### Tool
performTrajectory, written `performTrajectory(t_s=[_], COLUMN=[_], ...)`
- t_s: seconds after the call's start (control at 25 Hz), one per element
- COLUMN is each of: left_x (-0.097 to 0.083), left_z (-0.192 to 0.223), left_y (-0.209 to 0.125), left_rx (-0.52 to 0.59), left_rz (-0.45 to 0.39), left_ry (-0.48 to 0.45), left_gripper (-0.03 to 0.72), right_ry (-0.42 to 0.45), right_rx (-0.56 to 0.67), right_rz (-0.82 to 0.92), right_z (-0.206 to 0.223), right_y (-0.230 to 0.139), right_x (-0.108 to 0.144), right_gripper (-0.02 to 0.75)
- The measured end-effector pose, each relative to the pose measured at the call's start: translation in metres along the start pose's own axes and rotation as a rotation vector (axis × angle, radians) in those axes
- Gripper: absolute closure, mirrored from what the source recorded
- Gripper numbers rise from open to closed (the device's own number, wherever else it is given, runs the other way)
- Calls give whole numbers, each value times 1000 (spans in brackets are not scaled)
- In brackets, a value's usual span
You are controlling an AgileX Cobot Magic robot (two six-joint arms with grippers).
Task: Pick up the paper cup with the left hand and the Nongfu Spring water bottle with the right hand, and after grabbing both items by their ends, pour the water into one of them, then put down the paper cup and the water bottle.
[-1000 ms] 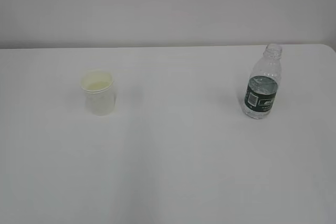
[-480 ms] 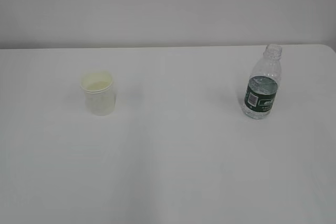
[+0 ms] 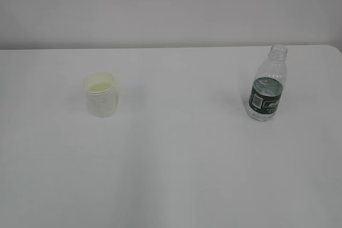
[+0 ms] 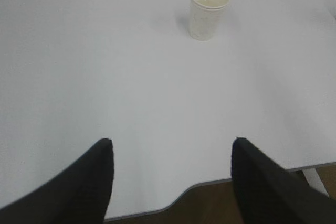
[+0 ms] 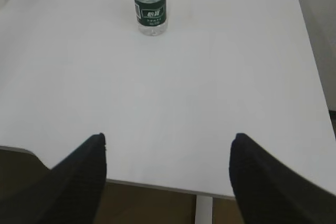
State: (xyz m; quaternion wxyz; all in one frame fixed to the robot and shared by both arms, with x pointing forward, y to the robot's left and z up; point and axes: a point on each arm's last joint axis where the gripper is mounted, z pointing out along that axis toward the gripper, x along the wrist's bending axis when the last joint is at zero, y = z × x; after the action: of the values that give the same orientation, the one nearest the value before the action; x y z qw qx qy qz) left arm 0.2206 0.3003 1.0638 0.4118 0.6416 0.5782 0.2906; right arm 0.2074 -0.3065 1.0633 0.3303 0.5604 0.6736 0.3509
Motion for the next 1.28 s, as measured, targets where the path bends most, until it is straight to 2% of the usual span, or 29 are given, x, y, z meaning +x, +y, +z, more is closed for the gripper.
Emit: performTrajectory(t_s=[0.2, 0.44, 0.92, 1.28], left_x=[1, 2, 2, 2], left_z=[6, 11, 11, 11], left_y=[-1, -2, -2, -2], left_rx=[-8, -15, -17, -17], left_rz=[2, 4, 5, 4], left_ry=[8, 15, 17, 17], left_gripper=[193, 195, 195, 237], right_ry=[-25, -71, -73, -74], right_rx=[48, 27, -16, -19], right_rz=[-10, -29, -35, -36], right_z=[12, 19, 27, 27], right_y=[-7, -7, -6, -5], right_x=[-2, -6, -5, -6], right_gripper=[184, 184, 184, 184])
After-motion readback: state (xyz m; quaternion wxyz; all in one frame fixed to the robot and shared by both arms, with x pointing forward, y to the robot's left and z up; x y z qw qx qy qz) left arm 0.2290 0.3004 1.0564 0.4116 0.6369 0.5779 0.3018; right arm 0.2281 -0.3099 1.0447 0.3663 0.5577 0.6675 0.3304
